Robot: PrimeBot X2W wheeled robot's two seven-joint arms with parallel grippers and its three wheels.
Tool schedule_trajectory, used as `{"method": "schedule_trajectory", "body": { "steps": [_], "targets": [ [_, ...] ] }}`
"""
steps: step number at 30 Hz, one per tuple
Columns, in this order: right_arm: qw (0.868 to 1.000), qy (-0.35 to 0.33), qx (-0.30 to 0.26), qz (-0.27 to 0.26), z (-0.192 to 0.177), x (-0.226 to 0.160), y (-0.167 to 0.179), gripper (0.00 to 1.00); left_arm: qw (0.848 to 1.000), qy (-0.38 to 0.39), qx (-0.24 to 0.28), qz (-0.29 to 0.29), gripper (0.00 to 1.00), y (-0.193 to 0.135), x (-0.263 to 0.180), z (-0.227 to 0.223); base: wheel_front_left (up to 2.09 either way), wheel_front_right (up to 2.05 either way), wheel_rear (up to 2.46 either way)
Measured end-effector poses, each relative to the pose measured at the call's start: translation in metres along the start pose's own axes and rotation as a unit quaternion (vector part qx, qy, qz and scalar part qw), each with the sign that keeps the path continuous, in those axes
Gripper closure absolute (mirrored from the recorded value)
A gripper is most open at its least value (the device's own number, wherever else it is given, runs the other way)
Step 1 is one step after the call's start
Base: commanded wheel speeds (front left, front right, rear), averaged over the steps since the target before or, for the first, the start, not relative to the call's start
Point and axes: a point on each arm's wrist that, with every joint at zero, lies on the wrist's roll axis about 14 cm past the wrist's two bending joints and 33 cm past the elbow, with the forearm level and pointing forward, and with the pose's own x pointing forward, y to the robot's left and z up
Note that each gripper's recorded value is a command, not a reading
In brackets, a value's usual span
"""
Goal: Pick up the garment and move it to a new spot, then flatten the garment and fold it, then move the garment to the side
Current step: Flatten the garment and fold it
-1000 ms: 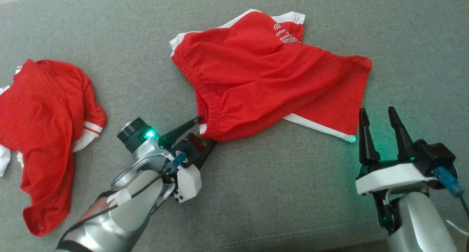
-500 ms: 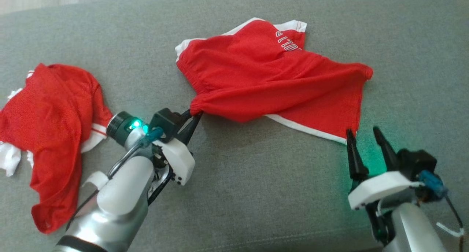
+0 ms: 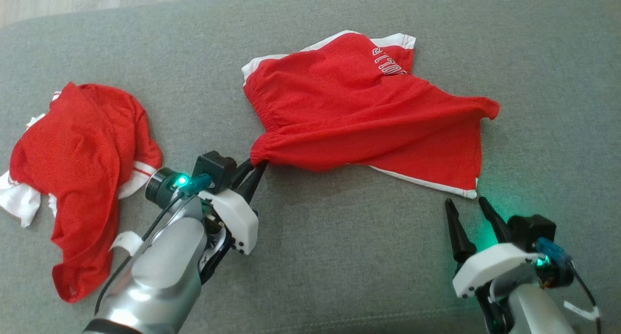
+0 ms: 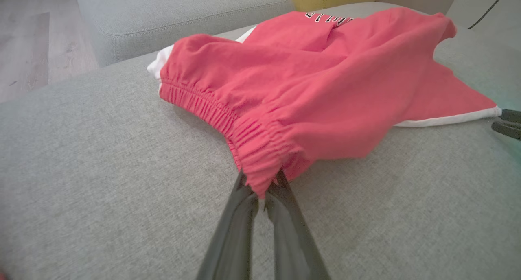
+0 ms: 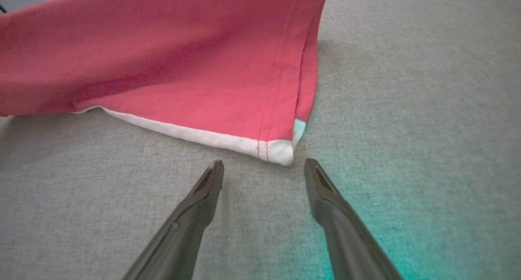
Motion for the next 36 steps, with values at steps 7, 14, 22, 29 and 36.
{"method": "schedule_trajectory", "body": {
  "steps": [7, 14, 22, 29, 36],
  "targets": [
    [1.0, -0.003, -0.014, 0.008, 0.006, 0.014, 0.004, 0.0, 1.0, 0.007, -0.007, -0.002, 1.0, 0.0, -0.001, -0.005, 0.0, 0.0, 0.0],
    [1.0, 0.002, -0.02, 0.011, 0.005, 0.02, 0.005, 0.61, 1.0, 0.005, -0.007, 0.001, 1.0, 0.004, 0.001, -0.002, 0.0, 0.0, 0.0],
    [1.0, -0.001, -0.02, 0.014, 0.009, 0.02, 0.007, 1.0, 1.0, 0.011, 0.002, 0.003, 1.0, 0.006, -0.002, -0.004, 0.0, 0.0, 0.0],
    [0.997, -0.037, -0.063, 0.026, 0.042, 0.013, -0.005, 1.0, 1.0, 0.007, 0.026, 0.01, 1.0, 0.015, -0.007, 0.008, 0.0, 0.0, 0.0],
    [0.982, -0.124, -0.128, 0.055, 0.121, -0.003, -0.003, 1.0, 0.999, -0.019, 0.04, 0.01, 1.0, 0.011, -0.013, 0.035, 0.0, 0.0, 0.0]
  ]
}}
